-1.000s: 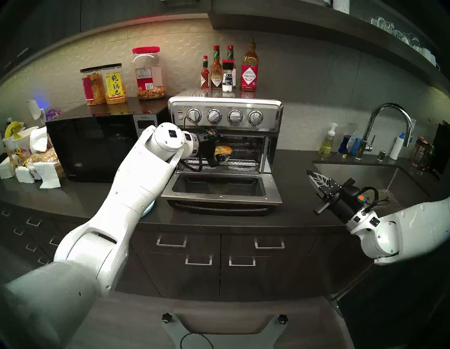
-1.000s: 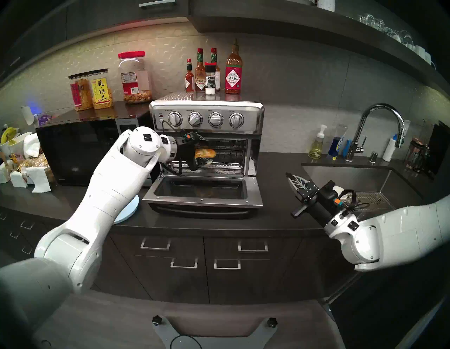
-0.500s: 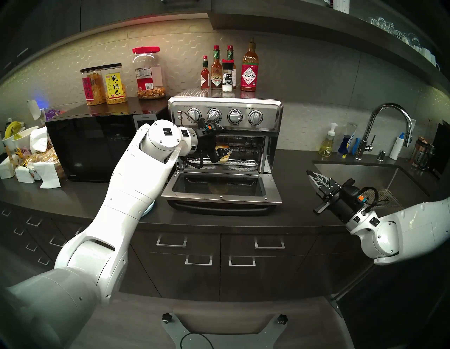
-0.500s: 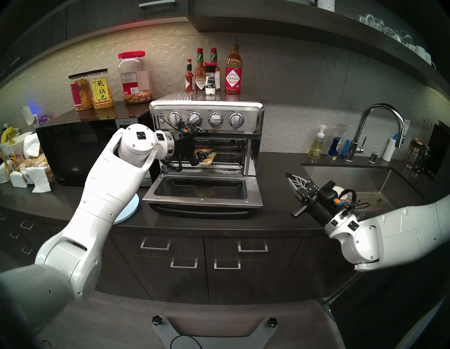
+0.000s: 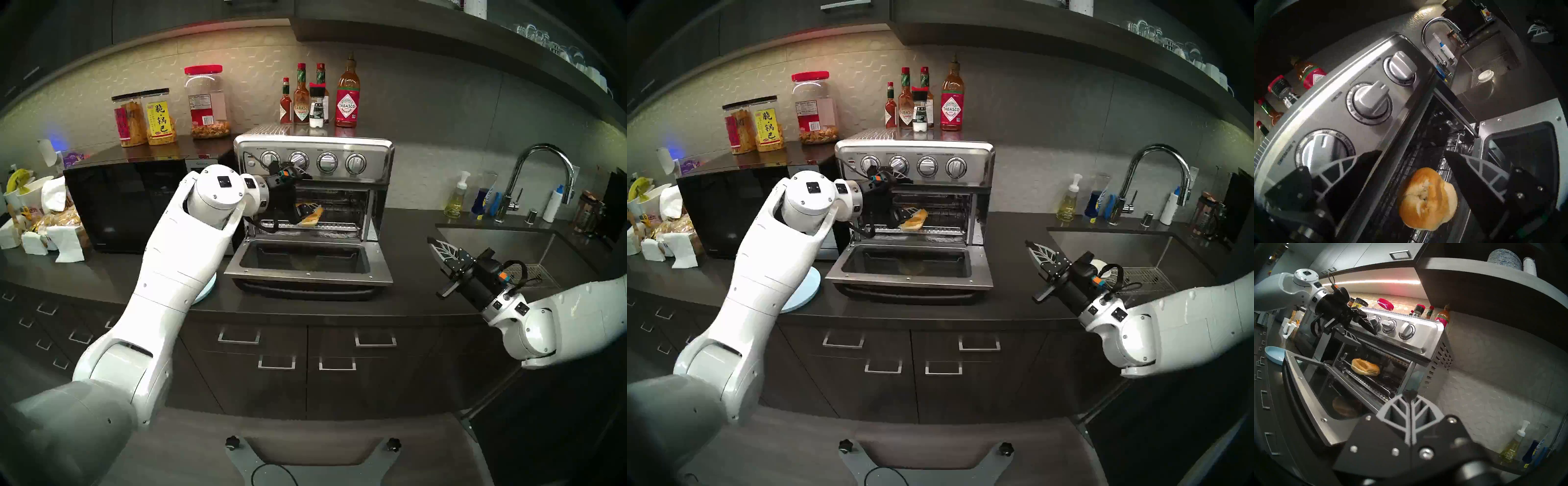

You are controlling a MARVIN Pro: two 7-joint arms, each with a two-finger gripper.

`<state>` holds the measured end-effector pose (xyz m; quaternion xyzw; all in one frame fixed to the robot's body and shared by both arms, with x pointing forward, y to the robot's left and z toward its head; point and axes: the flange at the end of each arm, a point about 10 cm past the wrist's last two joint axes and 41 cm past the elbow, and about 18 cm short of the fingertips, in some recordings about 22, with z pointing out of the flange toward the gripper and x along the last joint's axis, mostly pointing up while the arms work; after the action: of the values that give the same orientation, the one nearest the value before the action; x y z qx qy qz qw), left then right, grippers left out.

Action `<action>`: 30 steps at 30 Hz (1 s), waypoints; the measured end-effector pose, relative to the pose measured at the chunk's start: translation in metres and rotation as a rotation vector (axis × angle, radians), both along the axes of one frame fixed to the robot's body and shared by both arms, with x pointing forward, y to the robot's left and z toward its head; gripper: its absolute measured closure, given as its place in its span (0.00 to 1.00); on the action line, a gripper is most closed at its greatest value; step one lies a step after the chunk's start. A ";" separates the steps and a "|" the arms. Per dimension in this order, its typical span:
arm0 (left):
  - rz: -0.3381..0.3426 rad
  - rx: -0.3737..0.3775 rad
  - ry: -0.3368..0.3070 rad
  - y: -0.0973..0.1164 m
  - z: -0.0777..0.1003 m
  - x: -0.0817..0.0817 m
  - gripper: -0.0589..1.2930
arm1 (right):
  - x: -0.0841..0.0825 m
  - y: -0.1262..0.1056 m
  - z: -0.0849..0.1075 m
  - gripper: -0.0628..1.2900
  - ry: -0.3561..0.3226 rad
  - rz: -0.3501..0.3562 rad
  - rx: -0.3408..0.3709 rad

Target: Open the oven and place the bagel inside on the rack

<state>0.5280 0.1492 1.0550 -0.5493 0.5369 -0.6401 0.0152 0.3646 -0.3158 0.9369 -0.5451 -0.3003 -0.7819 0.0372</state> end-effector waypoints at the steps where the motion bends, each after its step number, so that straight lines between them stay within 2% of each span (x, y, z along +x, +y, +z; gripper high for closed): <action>1: 0.005 -0.004 -0.004 0.003 0.001 -0.002 0.15 | 0.000 0.000 0.000 0.97 0.000 0.000 0.000; 7: 0.043 -0.028 -0.017 0.025 0.001 -0.016 0.15 | 0.000 0.000 0.000 0.97 0.000 0.000 0.000; 12: 0.071 -0.053 -0.010 0.046 -0.006 -0.030 0.09 | 0.000 0.000 0.000 0.97 0.000 0.000 0.000; 17: 0.086 -0.087 0.000 0.059 -0.015 -0.041 0.08 | 0.000 0.000 0.000 0.97 0.000 0.000 0.000; 24: 0.126 -0.199 0.002 0.090 -0.031 -0.054 0.08 | 0.000 0.000 0.000 0.97 0.000 0.000 0.000; 30: 0.167 -0.326 -0.045 0.118 -0.042 -0.067 0.08 | 0.000 0.000 0.000 0.97 0.000 0.000 0.000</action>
<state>0.4612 0.2671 1.0128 -0.5726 0.3780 -0.7274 -0.0088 0.3646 -0.3158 0.9369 -0.5451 -0.3003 -0.7819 0.0372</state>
